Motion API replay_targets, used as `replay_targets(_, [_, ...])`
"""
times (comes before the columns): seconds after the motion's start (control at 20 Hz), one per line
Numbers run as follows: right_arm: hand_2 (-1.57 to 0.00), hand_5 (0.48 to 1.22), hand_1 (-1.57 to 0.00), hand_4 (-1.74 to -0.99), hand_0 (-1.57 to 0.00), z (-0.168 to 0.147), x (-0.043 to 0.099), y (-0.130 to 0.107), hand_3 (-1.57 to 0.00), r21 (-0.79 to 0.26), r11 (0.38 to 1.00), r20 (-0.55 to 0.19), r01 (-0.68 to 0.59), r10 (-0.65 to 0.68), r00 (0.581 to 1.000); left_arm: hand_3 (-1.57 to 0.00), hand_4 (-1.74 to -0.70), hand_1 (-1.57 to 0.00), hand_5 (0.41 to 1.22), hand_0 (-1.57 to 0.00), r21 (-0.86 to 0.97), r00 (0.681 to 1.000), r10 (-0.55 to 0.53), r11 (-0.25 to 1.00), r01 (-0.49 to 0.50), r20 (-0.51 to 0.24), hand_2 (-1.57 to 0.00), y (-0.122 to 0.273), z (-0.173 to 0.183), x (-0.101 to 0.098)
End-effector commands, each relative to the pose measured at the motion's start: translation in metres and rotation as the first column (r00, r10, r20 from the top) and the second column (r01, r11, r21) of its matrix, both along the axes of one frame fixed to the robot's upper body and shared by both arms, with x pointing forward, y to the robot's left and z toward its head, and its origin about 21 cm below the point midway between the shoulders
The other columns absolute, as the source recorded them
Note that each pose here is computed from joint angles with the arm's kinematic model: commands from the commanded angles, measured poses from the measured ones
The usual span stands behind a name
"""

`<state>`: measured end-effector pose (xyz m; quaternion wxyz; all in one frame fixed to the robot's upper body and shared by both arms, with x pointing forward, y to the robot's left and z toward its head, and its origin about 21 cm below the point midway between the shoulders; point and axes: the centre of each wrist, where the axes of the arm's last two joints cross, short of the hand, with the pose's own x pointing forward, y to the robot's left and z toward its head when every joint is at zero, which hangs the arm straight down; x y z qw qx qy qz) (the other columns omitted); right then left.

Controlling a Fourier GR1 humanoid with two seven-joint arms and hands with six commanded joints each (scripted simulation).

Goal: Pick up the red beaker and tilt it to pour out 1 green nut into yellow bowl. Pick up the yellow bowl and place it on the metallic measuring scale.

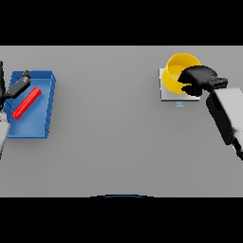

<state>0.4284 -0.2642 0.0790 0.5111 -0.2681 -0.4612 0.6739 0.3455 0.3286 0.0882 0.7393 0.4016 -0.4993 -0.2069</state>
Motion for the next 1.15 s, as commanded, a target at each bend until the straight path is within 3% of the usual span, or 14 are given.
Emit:
replay_targets(0.0, [-1.38,1.221,-1.5,-1.734,-1.45,0.0,0.0,-0.001,-1.39,0.007,1.0,0.002,-0.003,0.003,1.0,0.0,-0.72,0.0,0.667,0.0,0.0,1.0,-0.005,1.0,0.005,0.004,0.0,-0.001,0.002,0.001])
replay_targets(0.1, [-1.45,1.221,-1.48,-1.737,-1.49,0.003,0.001,0.001,-1.1,0.018,1.0,-0.003,0.002,-0.002,1.0,0.0,-0.72,0.0,0.671,0.0,-0.003,1.0,-0.001,1.0,0.001,-0.006,0.0,-0.005,-0.002,0.002])
replay_targets(0.15, [-1.29,1.221,-1.34,-1.688,-1.44,0.003,0.001,0.002,-0.99,0.02,1.0,-0.007,-0.002,0.002,1.0,0.0,-0.72,0.0,0.671,0.0,0.001,1.0,0.003,1.0,-0.003,-0.004,0.0,-0.001,-0.002,0.001])
replay_targets(0.3, [-0.78,1.029,-0.71,-1.609,-0.79,0.002,0.0,0.001,-0.72,-0.019,1.0,-0.018,-0.003,0.002,1.0,0.0,-0.72,0.0,0.667,0.0,0.003,1.0,-0.011,1.0,0.011,0.0,0.0,-0.006,-0.004,0.002])
replay_targets(0.4, [-0.55,0.955,-0.45,-1.579,-0.51,0.003,0.0,0.003,-0.6,-0.049,0.998,-0.023,-0.026,0.025,0.999,0.0,-0.72,0.0,0.663,0.0,-0.003,1.0,0.0,1.0,0.0,0.004,0.0,0.0,-0.007,0.0])
replay_targets(0.5, [-0.38,0.909,-0.29,-1.56,-0.32,0.006,0.001,0.0,-0.51,-0.054,0.998,-0.024,-0.043,0.042,0.999,0.0,-0.72,0.0,0.662,0.0,0.001,1.0,0.008,1.0,-0.008,0.006,0.0,0.0,-0.004,0.003])
replay_targets(0.75, [-0.12,0.822,-0.09,-1.537,-0.11,-0.001,0.0,0.003,-0.33,-0.033,0.997,-0.009,-0.064,0.064,0.998,0.0,-0.73,0.0,0.664,0.0,0.002,1.0,0.003,1.0,-0.003,0.003,0.0,-0.001,-0.003,0.006])
replay_targets(1.1, [-0.03,0.738,-0.02,-1.478,-0.02,-0.001,0.002,-0.004,-0.15,-0.043,0.999,-0.043,-0.01,0.008,0.999,0.0,-0.73,0.0,0.665,0.0,0.001,1.0,0.002,1.0,-0.002,-0.001,0.0,-0.002,-0.005,0.004])
